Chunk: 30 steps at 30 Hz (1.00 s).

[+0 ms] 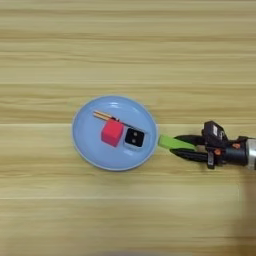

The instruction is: Move the objects on the table

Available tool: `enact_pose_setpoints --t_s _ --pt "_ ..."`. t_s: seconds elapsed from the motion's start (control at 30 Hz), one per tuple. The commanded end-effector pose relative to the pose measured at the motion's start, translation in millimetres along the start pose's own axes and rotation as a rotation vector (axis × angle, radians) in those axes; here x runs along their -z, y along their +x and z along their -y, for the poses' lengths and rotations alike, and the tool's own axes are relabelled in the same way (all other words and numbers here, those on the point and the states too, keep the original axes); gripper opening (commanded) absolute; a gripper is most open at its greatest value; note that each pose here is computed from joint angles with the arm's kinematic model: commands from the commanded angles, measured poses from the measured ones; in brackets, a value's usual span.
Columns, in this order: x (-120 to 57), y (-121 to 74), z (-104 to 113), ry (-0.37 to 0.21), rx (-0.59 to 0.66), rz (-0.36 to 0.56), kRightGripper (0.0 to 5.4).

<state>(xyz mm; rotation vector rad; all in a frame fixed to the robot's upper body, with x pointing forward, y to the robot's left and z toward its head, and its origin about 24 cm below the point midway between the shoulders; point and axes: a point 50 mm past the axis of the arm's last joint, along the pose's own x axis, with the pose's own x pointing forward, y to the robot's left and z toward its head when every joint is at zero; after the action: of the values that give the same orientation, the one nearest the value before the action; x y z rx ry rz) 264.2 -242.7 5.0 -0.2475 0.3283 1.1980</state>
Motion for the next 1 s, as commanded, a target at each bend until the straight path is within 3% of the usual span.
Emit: enact_pose_setpoints --t_s 0.03,0.63,1.0 --pt "-16.9 -9.3 17 -0.034 0.059 -0.003 1.39" --pt "-58.3 -27.2 52 -0.142 0.223 0.055 1.39" --pt "-96.6 -21.1 61 -0.27 0.204 0.153 1.39"
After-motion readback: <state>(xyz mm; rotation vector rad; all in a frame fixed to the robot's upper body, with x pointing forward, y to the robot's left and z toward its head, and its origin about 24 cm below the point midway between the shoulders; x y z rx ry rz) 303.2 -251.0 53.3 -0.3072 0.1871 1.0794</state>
